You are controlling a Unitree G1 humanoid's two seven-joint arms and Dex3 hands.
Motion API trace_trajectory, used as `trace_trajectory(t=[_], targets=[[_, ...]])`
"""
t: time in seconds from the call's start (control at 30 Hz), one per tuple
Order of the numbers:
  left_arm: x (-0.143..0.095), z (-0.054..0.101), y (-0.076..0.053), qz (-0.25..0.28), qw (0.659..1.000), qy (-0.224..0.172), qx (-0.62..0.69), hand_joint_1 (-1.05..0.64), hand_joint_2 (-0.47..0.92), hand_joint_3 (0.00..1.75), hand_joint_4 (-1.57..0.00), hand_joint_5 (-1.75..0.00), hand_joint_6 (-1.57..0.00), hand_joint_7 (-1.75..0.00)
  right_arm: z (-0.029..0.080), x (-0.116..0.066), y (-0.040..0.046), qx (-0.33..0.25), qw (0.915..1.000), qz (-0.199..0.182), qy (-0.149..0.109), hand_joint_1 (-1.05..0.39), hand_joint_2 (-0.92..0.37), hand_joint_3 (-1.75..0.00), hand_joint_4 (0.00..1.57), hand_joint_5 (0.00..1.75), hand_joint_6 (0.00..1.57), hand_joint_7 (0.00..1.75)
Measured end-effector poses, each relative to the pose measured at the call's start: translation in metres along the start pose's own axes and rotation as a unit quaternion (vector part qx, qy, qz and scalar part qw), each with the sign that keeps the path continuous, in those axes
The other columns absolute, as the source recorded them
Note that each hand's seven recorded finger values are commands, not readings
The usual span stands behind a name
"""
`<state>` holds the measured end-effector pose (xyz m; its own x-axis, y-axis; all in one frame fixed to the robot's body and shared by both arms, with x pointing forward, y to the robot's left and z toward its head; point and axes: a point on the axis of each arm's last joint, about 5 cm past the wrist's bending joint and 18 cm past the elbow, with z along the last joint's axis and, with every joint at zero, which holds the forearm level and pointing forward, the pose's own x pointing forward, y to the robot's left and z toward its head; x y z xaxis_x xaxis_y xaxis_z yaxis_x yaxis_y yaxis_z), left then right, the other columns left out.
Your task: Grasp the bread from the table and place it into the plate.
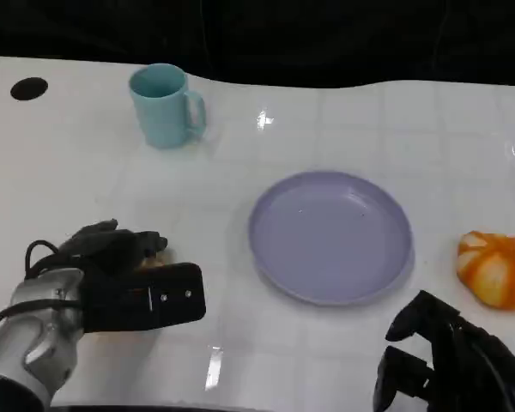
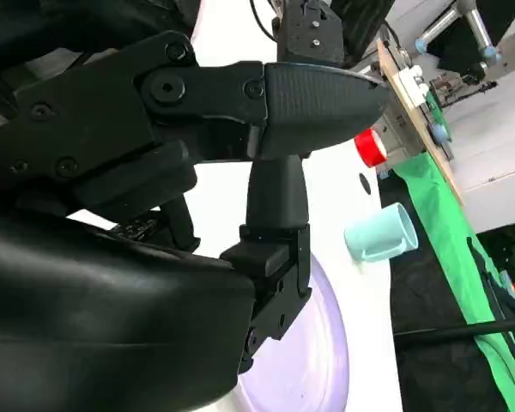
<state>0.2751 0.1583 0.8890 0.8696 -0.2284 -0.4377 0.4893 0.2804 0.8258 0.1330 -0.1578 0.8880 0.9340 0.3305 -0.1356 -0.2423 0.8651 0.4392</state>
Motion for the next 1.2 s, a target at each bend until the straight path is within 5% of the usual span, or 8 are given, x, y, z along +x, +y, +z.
trace_trajectory(t=[0.33, 0.6, 0.63, 0.7, 0.73, 0.8, 1.1, 1.2], targets=[[0.003, -0.009, -0.009, 0.032, 0.999, -0.012, -0.035, -0.26, 0.92, 0.04, -0.81, -0.75, -0.91, -0.1, 0.0, 0.0, -0.0002, 0.001, 1.0, 0.001, -0.001, -0.53, -0.92, -0.51, 0.76, 1.75, 0.46, 1.75], [0.004, -0.016, -0.019, 0.082, 0.995, -0.028, -0.053, -0.29, 0.92, 0.18, -0.78, -1.01, -1.21, -0.25, 0.0, 0.0, -0.0006, 0.0, 1.0, 0.003, 0.0, -0.51, -0.92, -0.54, 0.74, 1.75, 0.44, 1.75], [0.004, -0.016, -0.02, 0.084, 0.995, -0.027, -0.052, -0.28, 0.92, 0.21, -0.74, -1.29, -1.09, -0.54, 0.0, 0.0, -0.0006, -0.001, 1.0, 0.003, 0.0, -0.51, -0.92, -0.54, 0.73, 1.75, 0.44, 1.75], [0.004, -0.016, -0.022, 0.098, 0.994, -0.026, -0.041, -0.27, 0.92, 0.22, -0.7, -1.45, -0.92, -0.88, 0.001, -0.001, -0.0007, -0.002, 1.0, 0.003, 0.0, -0.51, -0.92, -0.55, 0.73, 1.75, 0.43, 1.75], [0.005, -0.016, -0.023, 0.107, 0.993, -0.026, -0.037, -0.29, 0.92, 0.33, -0.65, -1.63, -0.65, -1.31, 0.001, -0.001, -0.0006, -0.002, 1.0, 0.003, -0.001, -0.5, -0.92, -0.54, 0.73, 1.75, 0.44, 1.75], [0.005, -0.017, -0.026, 0.123, 0.991, -0.027, -0.033, -0.31, 0.92, 0.38, -0.67, -1.71, -0.51, -1.63, 0.001, -0.001, -0.0006, -0.002, 1.0, 0.003, -0.001, -0.5, -0.92, -0.54, 0.73, 1.75, 0.44, 1.75], [0.004, -0.027, -0.045, 0.192, 0.977, -0.051, -0.082, -0.25, 0.92, 0.4, -0.78, -1.75, -0.6, -1.75, 0.001, -0.001, -0.001, -0.001, 1.0, 0.002, -0.001, -0.52, -0.92, -0.52, 0.74, 1.75, 0.44, 1.75], [0.003, -0.028, -0.048, 0.205, 0.971, -0.056, -0.109, -0.19, 0.76, 0.78, -0.78, -1.75, -0.66, -1.75, 0.001, -0.001, -0.0013, -0.001, 1.0, 0.001, -0.001, -0.52, -0.92, -0.53, 0.74, 1.75, 0.45, 1.75]])
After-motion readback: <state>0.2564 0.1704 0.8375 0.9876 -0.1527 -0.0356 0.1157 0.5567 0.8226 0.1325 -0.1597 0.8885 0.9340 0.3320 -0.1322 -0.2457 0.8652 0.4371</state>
